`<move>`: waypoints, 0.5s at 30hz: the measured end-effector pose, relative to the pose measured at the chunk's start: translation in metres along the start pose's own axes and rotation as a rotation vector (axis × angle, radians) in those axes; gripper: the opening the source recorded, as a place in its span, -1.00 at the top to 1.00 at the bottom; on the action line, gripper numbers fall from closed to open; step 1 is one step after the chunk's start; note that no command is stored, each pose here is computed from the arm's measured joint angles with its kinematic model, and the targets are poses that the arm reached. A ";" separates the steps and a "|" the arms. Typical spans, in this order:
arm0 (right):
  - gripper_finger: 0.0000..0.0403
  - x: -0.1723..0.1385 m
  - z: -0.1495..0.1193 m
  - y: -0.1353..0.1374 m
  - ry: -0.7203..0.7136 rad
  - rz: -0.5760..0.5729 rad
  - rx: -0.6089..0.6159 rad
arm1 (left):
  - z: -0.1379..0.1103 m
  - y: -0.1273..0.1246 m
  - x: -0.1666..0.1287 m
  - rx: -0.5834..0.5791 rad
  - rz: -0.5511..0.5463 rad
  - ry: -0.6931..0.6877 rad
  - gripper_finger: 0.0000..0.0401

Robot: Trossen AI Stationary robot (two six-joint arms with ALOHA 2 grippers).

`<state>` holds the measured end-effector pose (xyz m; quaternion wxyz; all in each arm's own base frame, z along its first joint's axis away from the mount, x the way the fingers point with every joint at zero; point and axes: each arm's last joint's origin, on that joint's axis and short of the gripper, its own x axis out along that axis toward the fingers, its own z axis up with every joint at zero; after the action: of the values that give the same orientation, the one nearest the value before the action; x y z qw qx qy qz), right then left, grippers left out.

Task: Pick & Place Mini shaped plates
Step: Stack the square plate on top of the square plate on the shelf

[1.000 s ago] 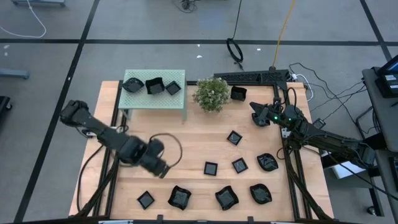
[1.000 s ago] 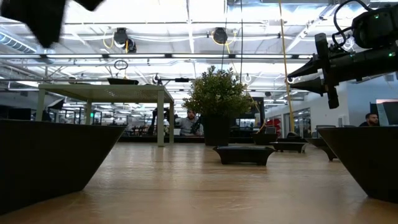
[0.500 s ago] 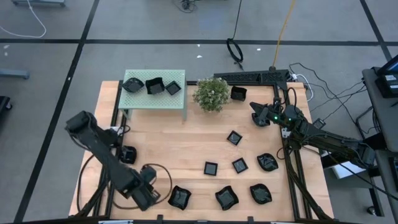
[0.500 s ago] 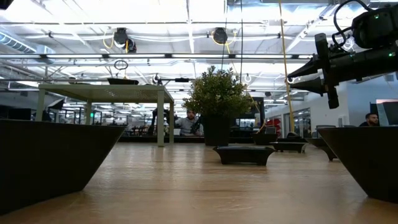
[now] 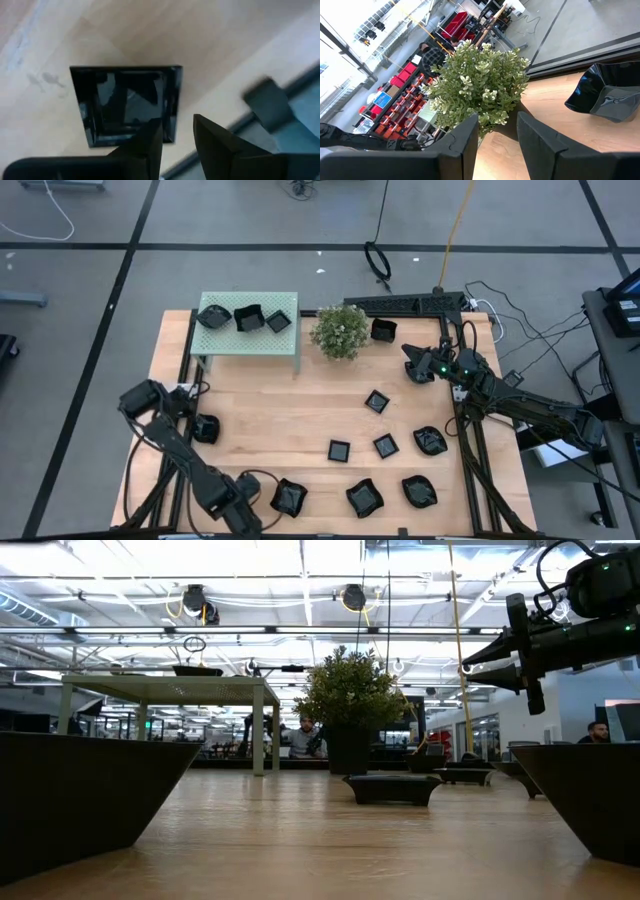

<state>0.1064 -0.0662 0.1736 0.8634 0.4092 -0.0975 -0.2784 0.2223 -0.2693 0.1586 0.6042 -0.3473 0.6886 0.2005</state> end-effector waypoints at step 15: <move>0.39 0.000 0.000 0.000 0.000 0.000 0.000 | 0.014 -0.004 0.010 0.033 0.002 -0.031 0.71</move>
<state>0.1064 -0.0662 0.1736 0.8635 0.4091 -0.0976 -0.2783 0.2348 -0.2650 0.1464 0.6204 -0.3334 0.6826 0.1949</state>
